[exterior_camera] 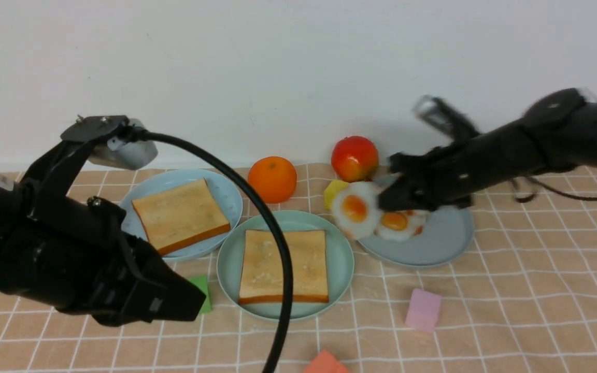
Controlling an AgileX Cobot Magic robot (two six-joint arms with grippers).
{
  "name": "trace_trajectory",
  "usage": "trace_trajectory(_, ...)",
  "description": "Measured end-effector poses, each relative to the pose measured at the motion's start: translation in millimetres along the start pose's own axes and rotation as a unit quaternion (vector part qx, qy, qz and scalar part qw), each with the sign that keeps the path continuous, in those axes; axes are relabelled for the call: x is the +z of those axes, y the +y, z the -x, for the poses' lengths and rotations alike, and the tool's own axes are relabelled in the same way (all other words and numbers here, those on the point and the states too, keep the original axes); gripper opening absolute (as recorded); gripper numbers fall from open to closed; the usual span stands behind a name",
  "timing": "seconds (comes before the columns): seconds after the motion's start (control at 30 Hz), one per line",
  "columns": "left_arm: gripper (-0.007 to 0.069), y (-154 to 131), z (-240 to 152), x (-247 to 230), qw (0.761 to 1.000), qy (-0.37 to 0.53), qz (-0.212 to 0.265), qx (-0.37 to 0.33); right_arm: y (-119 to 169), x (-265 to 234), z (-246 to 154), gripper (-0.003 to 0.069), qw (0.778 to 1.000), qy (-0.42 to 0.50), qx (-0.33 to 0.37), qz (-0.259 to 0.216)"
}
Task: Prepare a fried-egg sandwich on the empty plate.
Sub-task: Use the right arm to place the fried egg on the slice of bread in the middle
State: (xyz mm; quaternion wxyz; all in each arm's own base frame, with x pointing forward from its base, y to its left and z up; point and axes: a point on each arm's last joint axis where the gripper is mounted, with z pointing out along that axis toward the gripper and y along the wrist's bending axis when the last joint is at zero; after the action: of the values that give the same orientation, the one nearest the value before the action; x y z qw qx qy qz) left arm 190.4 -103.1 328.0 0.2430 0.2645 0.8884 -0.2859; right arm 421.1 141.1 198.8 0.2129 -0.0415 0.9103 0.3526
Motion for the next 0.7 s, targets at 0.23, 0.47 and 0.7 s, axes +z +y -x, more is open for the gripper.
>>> trace_trajectory(0.23, 0.0025, 1.7, -1.0, 0.0, 1.000, 0.005, 0.009, 0.005, 41.1, 34.6, -15.6, 0.0008, 0.999, -0.018, -0.038, -0.003)
trace_trajectory(0.47, 0.0033, 1.9, -1.1, 0.0, 1.000, 0.006, 0.011, -0.001, 43.5, 59.2, -28.6, 0.0055, 1.000, -0.003, -0.027, -0.001)
trace_trajectory(0.7, 0.0039, 2.5, -1.4, 0.0, 1.000, 0.007, 0.014, -0.001, 37.7, 50.2, -23.1, 0.0283, 1.000, -0.003, -0.018, 0.004)
